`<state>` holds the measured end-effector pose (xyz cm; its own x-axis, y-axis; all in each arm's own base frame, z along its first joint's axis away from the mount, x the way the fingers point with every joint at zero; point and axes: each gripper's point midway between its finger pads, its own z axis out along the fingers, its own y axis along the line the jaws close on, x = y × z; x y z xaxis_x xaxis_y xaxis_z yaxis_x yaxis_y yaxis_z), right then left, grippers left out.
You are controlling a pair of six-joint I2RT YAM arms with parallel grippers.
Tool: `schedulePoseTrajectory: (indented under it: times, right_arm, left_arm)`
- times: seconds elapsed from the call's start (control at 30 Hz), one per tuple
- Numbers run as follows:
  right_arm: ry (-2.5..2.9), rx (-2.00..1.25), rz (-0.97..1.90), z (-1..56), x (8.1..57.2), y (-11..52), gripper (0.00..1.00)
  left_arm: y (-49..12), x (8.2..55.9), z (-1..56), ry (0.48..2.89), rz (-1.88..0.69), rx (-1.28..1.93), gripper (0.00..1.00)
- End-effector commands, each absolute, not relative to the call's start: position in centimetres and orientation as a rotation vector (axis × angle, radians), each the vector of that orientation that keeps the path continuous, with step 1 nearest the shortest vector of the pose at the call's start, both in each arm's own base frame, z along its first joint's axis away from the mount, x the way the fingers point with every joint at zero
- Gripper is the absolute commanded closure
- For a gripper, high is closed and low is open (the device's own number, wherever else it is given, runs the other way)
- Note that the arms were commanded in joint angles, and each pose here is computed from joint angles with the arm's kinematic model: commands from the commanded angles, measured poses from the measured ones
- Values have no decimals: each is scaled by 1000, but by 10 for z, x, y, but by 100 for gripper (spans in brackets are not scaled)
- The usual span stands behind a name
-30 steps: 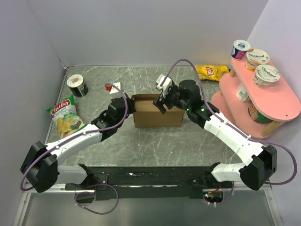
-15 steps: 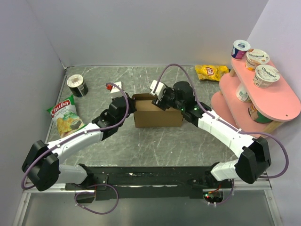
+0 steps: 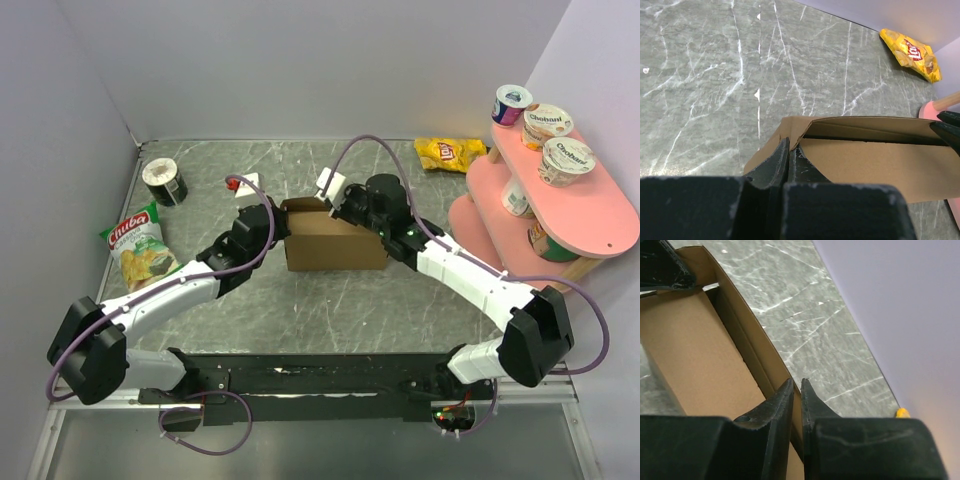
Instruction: Fold the paper box
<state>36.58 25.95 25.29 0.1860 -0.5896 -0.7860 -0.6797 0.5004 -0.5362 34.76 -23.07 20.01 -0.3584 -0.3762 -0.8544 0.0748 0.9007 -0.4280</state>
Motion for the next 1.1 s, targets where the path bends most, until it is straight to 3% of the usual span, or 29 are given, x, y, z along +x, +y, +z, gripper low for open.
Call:
schedulePoseTrajectory:
  times: [0.0, 0.8, 1.07]
  right_arm:
    - [1524, -1192, 40, 222, 355, 263, 84]
    - [1480, -1127, -250, 184, 333, 245, 86]
    - [1500, -1152, -268, 182, 338, 250, 69]
  left_arm:
    - [-202, 265, 53, 2423, -183, 44, 99]
    - [-207, 260, 59, 2412, -260, 41, 99]
    - [-207, 261, 60, 2409, -256, 57, 99]
